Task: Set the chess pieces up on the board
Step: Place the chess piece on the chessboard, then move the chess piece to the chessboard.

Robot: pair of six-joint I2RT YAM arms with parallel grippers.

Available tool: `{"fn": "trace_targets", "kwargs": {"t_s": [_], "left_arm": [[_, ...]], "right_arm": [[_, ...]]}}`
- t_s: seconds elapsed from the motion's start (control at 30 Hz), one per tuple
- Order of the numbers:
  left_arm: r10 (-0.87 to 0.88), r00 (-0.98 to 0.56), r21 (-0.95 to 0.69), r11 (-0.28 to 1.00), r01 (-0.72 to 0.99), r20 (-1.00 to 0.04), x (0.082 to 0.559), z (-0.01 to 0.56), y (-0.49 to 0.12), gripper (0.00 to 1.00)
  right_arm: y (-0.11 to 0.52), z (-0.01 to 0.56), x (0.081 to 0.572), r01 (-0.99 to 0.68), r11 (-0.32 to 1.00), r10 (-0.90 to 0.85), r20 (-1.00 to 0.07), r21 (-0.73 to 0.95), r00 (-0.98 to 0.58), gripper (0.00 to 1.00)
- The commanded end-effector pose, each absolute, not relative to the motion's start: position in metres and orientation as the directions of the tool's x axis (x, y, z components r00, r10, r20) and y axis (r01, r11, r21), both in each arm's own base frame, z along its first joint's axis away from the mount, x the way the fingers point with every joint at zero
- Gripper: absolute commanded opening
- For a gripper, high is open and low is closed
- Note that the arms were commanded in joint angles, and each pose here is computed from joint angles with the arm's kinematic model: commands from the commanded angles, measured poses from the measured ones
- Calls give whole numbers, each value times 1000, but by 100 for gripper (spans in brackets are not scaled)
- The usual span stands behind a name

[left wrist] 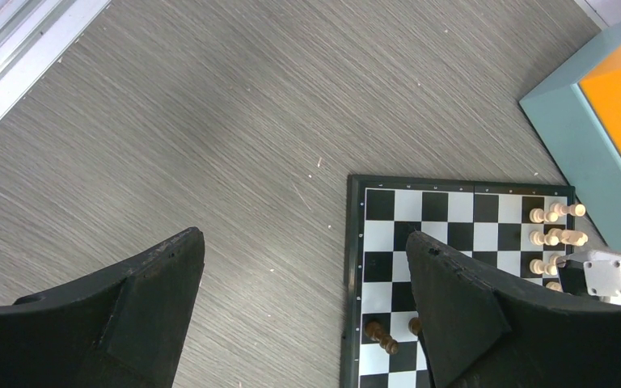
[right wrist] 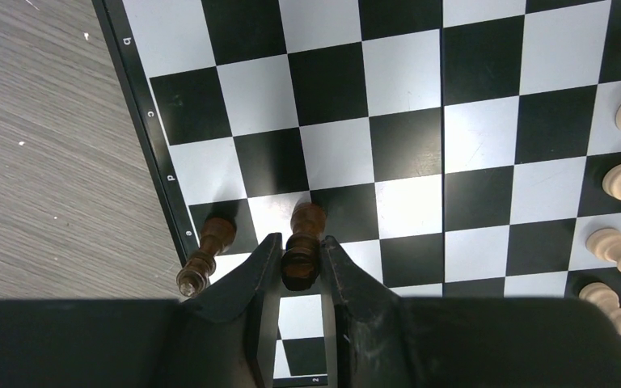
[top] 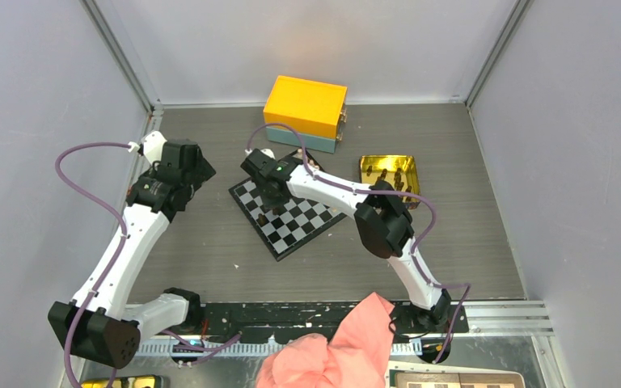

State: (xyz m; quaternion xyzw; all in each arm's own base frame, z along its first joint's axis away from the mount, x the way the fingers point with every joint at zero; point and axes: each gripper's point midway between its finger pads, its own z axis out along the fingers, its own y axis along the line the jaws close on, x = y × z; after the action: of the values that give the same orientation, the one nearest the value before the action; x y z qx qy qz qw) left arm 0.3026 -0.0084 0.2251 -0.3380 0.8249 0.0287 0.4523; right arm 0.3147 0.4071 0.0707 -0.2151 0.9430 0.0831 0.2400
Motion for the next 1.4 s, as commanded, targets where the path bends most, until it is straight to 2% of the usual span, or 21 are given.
{"fn": "trace_targets", "kwargs": {"t_s": [0.0,0.1,0.23,0.8,1.37], "left_arm": [[-539,-328,-281,761,-585,-776,306,232,-6,96],[-538,-328,-280,762,-584,-777,306,232,-6,96],[-538,-329,-281,762,-583,-776,307,232,-7,96],[-540,-331,-282,762,-583,-774,309,231,-8,96],[-569,-279,-311,724,-615,-774,304,245,2,96]], "right_arm": [[414,80,318,-458,887,-362,-516,66,-776,33],[413,84,319,-460,886,-362,-529,62,-767,45],[413,92,322,-468,882,-367,-548,51,-752,53],[420,146,310,-535,841,-451,-653,-82,-608,53],[428,148,295,-590,806,-482,-640,-55,-598,49]]}}
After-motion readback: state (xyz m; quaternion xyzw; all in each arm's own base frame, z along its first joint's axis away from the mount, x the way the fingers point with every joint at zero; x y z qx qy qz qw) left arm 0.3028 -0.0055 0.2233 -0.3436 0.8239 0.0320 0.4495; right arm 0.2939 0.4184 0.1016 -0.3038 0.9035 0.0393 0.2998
